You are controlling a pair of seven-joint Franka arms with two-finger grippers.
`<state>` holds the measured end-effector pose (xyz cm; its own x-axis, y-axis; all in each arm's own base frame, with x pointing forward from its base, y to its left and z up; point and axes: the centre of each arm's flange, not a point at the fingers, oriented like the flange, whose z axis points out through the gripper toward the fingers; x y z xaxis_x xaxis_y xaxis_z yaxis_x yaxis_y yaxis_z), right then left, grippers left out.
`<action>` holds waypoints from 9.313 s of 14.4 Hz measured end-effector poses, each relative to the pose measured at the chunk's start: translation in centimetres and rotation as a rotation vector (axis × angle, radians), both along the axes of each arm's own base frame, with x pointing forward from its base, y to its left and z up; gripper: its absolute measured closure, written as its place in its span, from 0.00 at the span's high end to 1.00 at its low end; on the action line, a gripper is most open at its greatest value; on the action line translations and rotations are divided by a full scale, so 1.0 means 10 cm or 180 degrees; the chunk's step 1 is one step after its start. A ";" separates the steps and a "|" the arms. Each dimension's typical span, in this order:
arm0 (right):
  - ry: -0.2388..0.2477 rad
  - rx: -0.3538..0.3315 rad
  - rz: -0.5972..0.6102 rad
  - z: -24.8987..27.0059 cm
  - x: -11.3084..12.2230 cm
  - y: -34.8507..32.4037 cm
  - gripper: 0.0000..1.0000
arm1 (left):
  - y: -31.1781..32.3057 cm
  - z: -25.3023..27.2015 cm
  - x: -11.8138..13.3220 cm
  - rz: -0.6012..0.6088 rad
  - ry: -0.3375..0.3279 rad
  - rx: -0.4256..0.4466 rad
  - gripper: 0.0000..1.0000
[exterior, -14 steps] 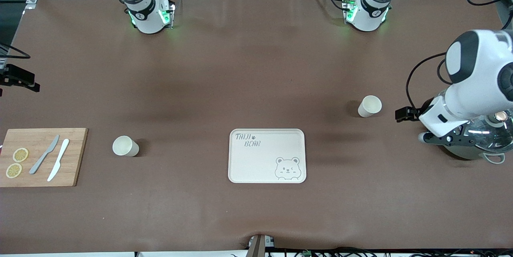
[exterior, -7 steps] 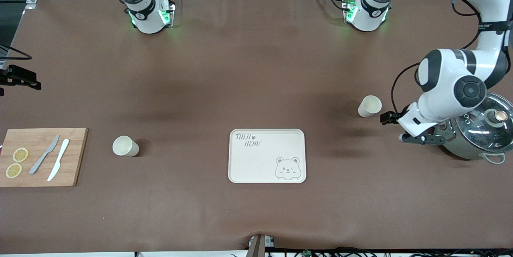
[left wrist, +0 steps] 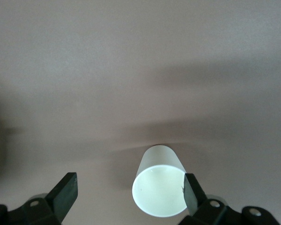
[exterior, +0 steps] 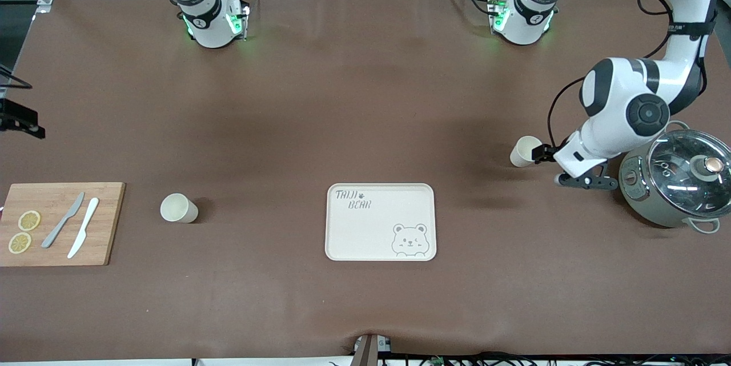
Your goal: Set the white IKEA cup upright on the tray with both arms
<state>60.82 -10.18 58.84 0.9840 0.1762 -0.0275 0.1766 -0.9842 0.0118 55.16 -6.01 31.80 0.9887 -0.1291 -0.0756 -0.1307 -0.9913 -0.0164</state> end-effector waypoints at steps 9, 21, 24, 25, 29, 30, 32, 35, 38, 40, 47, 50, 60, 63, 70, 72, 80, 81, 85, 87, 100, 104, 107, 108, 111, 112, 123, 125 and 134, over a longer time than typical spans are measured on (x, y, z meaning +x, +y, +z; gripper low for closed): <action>0.0070 0.0119 -0.0295 -1.41 0.50 -0.05 1.00 | 0.15 -0.36 -0.55 0.0048 -0.0375 -0.0048 1.00; -0.0070 0.0198 -0.0601 -2.49 0.32 0.38 1.00 | 0.15 -0.67 -0.61 0.0047 -0.0393 -0.0065 1.00; -0.0165 0.0184 -0.0596 -2.70 0.25 0.45 1.00 | 0.15 -0.77 -0.61 0.0048 -0.0387 -0.0069 1.00; -0.0197 0.0179 -0.0591 -2.76 0.23 0.46 1.00 | 0.15 -0.78 -0.61 0.0048 -0.0390 -0.0071 1.00; -0.0245 0.0173 -0.0589 -2.85 0.19 0.48 1.00 | 0.15 -0.79 -0.60 0.0049 -0.0412 -0.0074 1.00; -0.0261 0.0171 -0.0591 -2.87 0.19 0.48 1.00 | 0.15 -0.80 -0.60 0.0049 -0.0409 -0.0074 1.00; -0.0330 0.0161 -0.0595 -2.97 0.19 0.47 1.00 | 0.15 -0.85 -0.60 0.0049 -0.0429 -0.0079 1.00; -0.0403 0.0142 -0.0595 -3.24 0.19 0.48 1.00 | 0.15 -0.97 -0.62 0.0069 -0.0436 -0.0087 1.00; -0.0408 0.0133 -0.0596 -3.40 0.20 0.48 1.00 | 0.14 -1.03 -0.66 0.0154 -0.0395 -0.0083 0.74; -0.0428 0.0130 -0.0596 -3.43 0.21 0.48 1.00 | 0.13 -1.03 -0.67 0.0166 -0.0390 -0.0083 0.52; -0.0496 0.0117 -0.0564 -3.64 0.23 0.55 1.00 | 0.11 -0.82 -0.51 0.0316 -0.0581 -0.0109 0.04; -0.0495 0.0118 -0.0553 -3.64 0.23 0.57 1.00 | -0.08 -0.43 -0.25 0.0435 -0.0499 -0.0105 0.04; -0.0488 0.0119 -0.0538 -3.65 0.23 0.60 0.35 | -1.36 0.32 0.69 0.1435 -0.0502 -0.0326 0.04; -0.0494 0.0123 -0.0532 -3.64 0.24 0.62 0.06 | -2.31 -0.43 0.72 0.1806 -0.0674 -0.0544 0.04; -0.0435 0.0136 -0.0489 -3.57 0.29 0.71 0.04 | -2.80 -0.75 0.96 0.1876 -0.0899 -0.0637 0.04; -0.0212 0.0162 -0.0553 -3.34 0.42 0.79 0.04 | -2.91 -0.74 0.91 0.1825 -0.0886 -0.0635 0.04; 0.0081 0.0526 -0.1529 -2.17 0.74 2.29 0.04 | -3.20 -0.88 0.60 0.1555 -0.0672 -0.0237 0.04; 0.0106 0.0576 -0.1641 -2.17 0.72 2.54 0.04 | -3.21 -0.90 0.58 0.1544 -0.0643 -0.0196 0.04; 0.0100 0.0619 -0.2052 -2.20 0.70 3.54 0.04 | -3.25 -0.92 0.53 0.1513 -0.0595 -0.0137 0.04; 0.0023 0.0689 -0.2219 -2.27 0.71 3.95 0.04 | -3.25 -0.93 0.52 0.1507 -0.0596 -0.0127 0.04; -0.0381 0.0657 -0.2367 -3.23 0.38 5.31 0.04 | -3.09 -0.47 0.65 0.1678 -0.0769 0.0051 1.00; -0.0510 0.0507 -0.2332 -3.48 0.34 5.36 0.04 | -2.89 0.26 0.69 0.1834 -0.0823 0.0082 1.00; -0.0515 0.0494 -0.2320 -3.57 0.32 5.39 0.04 | -2.41 0.65 0.85 0.1719 -0.0839 0.0160 1.00; -0.0521 0.0491 -0.2320 -3.57 0.32 5.39 0.04 | -2.20 0.73 0.91 0.1593 -0.0819 0.0205 1.00; -0.0571 0.0472 -0.2294 -3.55 0.35 5.38 0.23 | -1.59 0.98 1.12 0.1396 -0.0784 0.0290 1.00; -0.0610 0.0464 -0.2278 -3.51 0.37 5.36 0.33 | -1.39 1.07 1.18 0.1348 -0.0780 0.0303 1.00; -0.0118 0.0058 -0.1728 -0.76 0.31 3.96 1.00 | 0.44 1.72 1.35 0.0944 -0.0731 0.0055 1.00; 0.0033 0.0065 -0.1491 0.06 0.04 3.24 1.00 | 0.40 1.76 1.33 0.0998 -0.0699 -0.0094 1.00; -0.0163 0.0028 -0.1071 1.23 -0.64 1.18 1.00 | -0.14 2.46 0.99 0.0753 -0.0737 -0.0217 1.00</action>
<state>54.41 1.58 71.18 0.9870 -0.1587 0.0236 -0.1588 -0.9873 0.0036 65.11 -7.40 56.35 0.9818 0.1089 0.1554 0.1025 -0.9935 0.0485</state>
